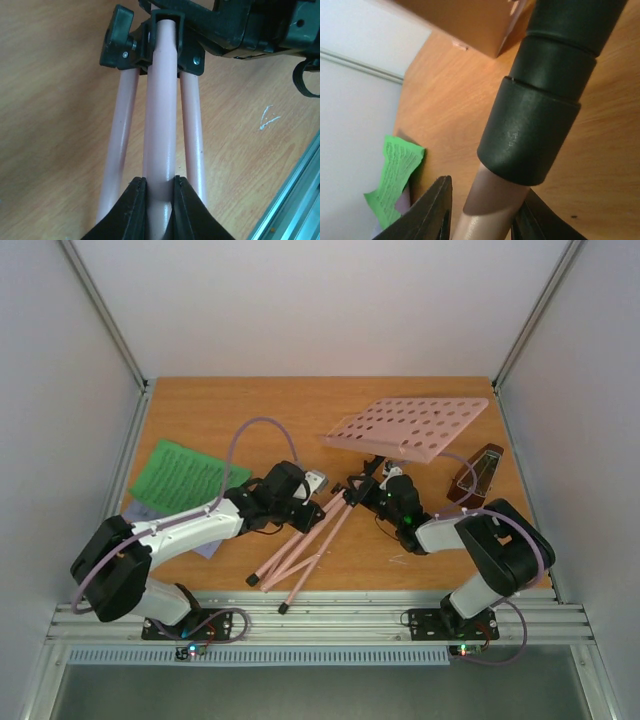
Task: Pack up the instrument practice props
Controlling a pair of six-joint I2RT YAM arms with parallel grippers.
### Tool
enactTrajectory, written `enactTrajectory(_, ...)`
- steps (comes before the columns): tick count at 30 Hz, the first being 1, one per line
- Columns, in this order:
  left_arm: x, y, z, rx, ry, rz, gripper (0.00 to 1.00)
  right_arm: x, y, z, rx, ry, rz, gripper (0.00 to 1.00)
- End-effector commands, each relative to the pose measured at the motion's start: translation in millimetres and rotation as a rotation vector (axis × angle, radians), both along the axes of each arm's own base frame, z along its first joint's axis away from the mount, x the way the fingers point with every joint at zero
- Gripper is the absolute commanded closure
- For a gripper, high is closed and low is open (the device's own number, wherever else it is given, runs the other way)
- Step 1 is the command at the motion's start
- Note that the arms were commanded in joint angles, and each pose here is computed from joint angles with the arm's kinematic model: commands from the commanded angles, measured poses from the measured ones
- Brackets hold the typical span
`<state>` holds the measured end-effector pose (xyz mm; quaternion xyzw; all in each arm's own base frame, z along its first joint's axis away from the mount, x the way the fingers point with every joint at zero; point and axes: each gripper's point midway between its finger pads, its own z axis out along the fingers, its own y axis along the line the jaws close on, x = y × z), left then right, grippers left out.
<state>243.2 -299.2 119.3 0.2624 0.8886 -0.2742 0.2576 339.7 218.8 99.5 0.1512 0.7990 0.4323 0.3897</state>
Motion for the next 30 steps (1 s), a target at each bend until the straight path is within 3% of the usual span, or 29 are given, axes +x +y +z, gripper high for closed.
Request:
enactTrajectory(1,42,-12,36,-0.136,-0.119,0.141,1.00,3,14,35,-0.036,-0.246,0.073,0.69)
enactTrajectory(9,43,-12,27,-0.128,-0.110,0.152,1.00,5,18,20,-0.011,-0.242,0.083,0.68)
enactTrajectory(18,70,1,31,-0.153,-0.127,0.296,0.99,-11,0,19,-0.059,-0.252,0.052,0.41)
enactTrajectory(30,84,14,9,-0.071,-0.116,0.278,0.99,-55,-42,23,-0.119,-0.235,-0.013,0.31)
